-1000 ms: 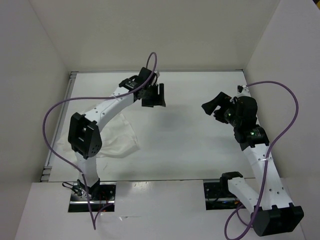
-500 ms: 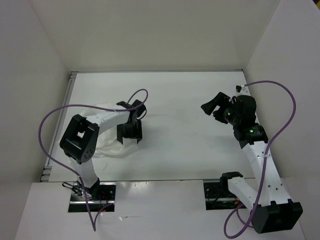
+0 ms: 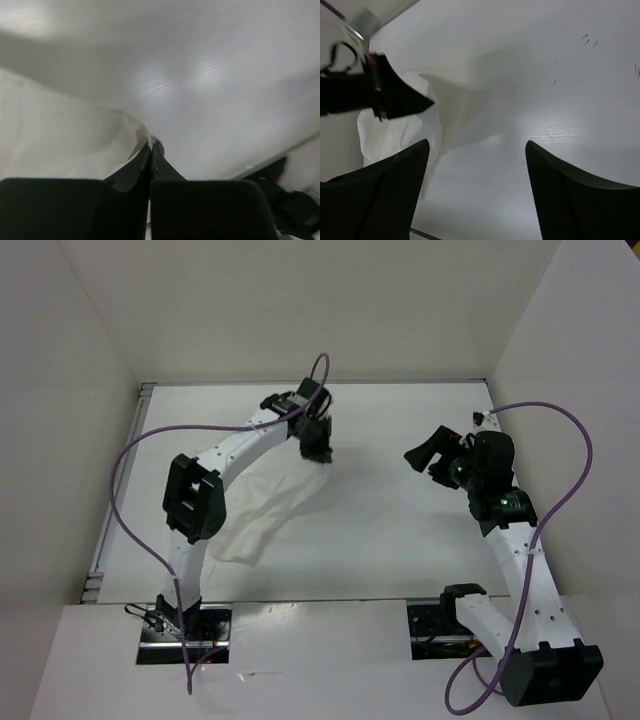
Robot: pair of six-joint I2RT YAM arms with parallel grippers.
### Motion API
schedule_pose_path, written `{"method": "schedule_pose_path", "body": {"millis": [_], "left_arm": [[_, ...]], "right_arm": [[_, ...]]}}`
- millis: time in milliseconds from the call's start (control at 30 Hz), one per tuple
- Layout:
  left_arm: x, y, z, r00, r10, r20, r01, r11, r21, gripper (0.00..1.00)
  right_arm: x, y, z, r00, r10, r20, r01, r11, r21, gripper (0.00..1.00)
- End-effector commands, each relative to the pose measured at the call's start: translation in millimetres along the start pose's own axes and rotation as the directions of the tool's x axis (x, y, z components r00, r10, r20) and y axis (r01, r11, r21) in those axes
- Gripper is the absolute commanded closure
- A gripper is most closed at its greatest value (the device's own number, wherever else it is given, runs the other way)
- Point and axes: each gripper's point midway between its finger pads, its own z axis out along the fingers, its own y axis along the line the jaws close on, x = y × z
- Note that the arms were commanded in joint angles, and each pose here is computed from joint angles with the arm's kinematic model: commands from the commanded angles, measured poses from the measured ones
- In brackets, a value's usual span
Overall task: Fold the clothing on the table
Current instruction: Move the skirt to the center of the board, then flatten the skirt out
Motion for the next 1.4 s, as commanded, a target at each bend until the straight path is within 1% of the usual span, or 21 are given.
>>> {"method": "schedule_pose_path", "body": {"millis": [0,33,67,100,133,233,267,300,367,400,433,467,500,533,633,667,833,900,1100,1267,1367], "left_arm": [[-51,-96,-29,0.992,0.090,0.091,-0.116,0.933,0.341,1.00],[-61,-105,-33,0.991,0.078,0.107,-0.111,0.929,0.354,0.96],[-78,-119,-54,0.983,0.081,0.164,-0.138,0.918,0.371,0.76],[-86,-115,-55,0.982,0.070,0.176,-0.130,0.925,0.357,0.53],[-94,-108,-55,0.980,0.056,0.193,-0.118,0.937,0.329,0.37],[-99,-83,-64,0.969,0.039,0.245,-0.096,0.969,0.229,0.26],[-105,-78,-81,0.955,0.028,0.296,-0.097,0.970,0.221,0.25],[-89,-57,-60,0.968,0.022,0.248,-0.064,0.984,0.164,0.25],[-91,-28,-67,0.954,-0.002,0.300,-0.025,0.996,0.089,0.25],[-72,-7,-47,0.967,-0.007,0.253,-0.001,0.999,0.032,0.25],[-79,-2,-58,0.958,-0.017,0.287,0.011,1.000,0.022,0.25],[-64,21,-50,0.966,-0.032,0.258,0.039,0.999,-0.021,0.25],[-58,31,-45,0.968,-0.041,0.247,0.051,0.998,-0.032,0.25],[-35,46,-36,0.978,-0.047,0.204,0.060,0.996,-0.059,0.25],[-14,55,-25,0.982,-0.069,0.175,0.074,0.997,-0.024,0.25],[-5,49,-24,0.985,-0.088,0.151,0.085,0.996,0.026,0.25],[26,26,2,0.995,-0.070,0.064,0.062,0.990,0.123,0.25],[31,24,11,0.996,-0.081,0.027,0.077,0.987,0.141,0.25],[27,9,19,0.997,-0.074,0.009,0.071,0.979,0.193,0.25],[24,-2,32,0.998,-0.056,-0.004,0.055,0.977,0.207,0.25],[20,-2,45,0.998,-0.066,-0.009,0.066,0.977,0.204,0.25]], "right_arm": [[-19,8,-8,0.997,-0.044,0.057,0.045,0.999,-0.012,0.18],[-20,9,-10,0.997,-0.046,0.064,0.047,0.999,-0.017,0.18],[-20,9,-10,0.997,-0.046,0.064,0.047,0.999,-0.017,0.18],[-20,12,-13,0.997,-0.048,0.066,0.050,0.998,-0.030,0.18],[-20,12,-13,0.997,-0.048,0.066,0.050,0.998,-0.030,0.18],[-16,17,-14,0.998,-0.049,0.047,0.052,0.997,-0.061,0.18],[-13,16,-10,0.998,-0.058,0.025,0.059,0.996,-0.064,0.18],[-8,19,-8,0.998,-0.070,-0.006,0.069,0.994,-0.083,0.18],[8,10,5,0.991,-0.079,-0.106,0.071,0.995,-0.071,0.22],[13,20,7,0.984,-0.104,-0.148,0.088,0.990,-0.113,0.24],[21,18,12,0.975,-0.117,-0.191,0.098,0.989,-0.107,0.26],[42,7,23,0.947,-0.124,-0.296,0.107,0.991,-0.075,0.26],[47,9,27,0.932,-0.144,-0.333,0.127,0.989,-0.071,0.29],[76,8,34,0.881,-0.165,-0.443,0.155,0.986,-0.059,0.29],[102,1,45,0.825,-0.231,-0.517,0.288,0.957,0.032,0.30],[126,4,46,0.774,-0.251,-0.582,0.330,0.943,0.032,0.30],[152,1,48,0.712,-0.246,-0.658,0.365,0.930,0.047,0.30],[149,-4,50,0.724,-0.226,-0.652,0.372,0.923,0.094,0.30],[142,-30,45,0.767,-0.135,-0.628,0.388,0.876,0.285,0.30],[185,-50,45,0.693,-0.025,-0.720,0.362,0.877,0.318,0.33],[201,-56,48,0.676,0.018,-0.737,0.339,0.880,0.333,0.34]]}}
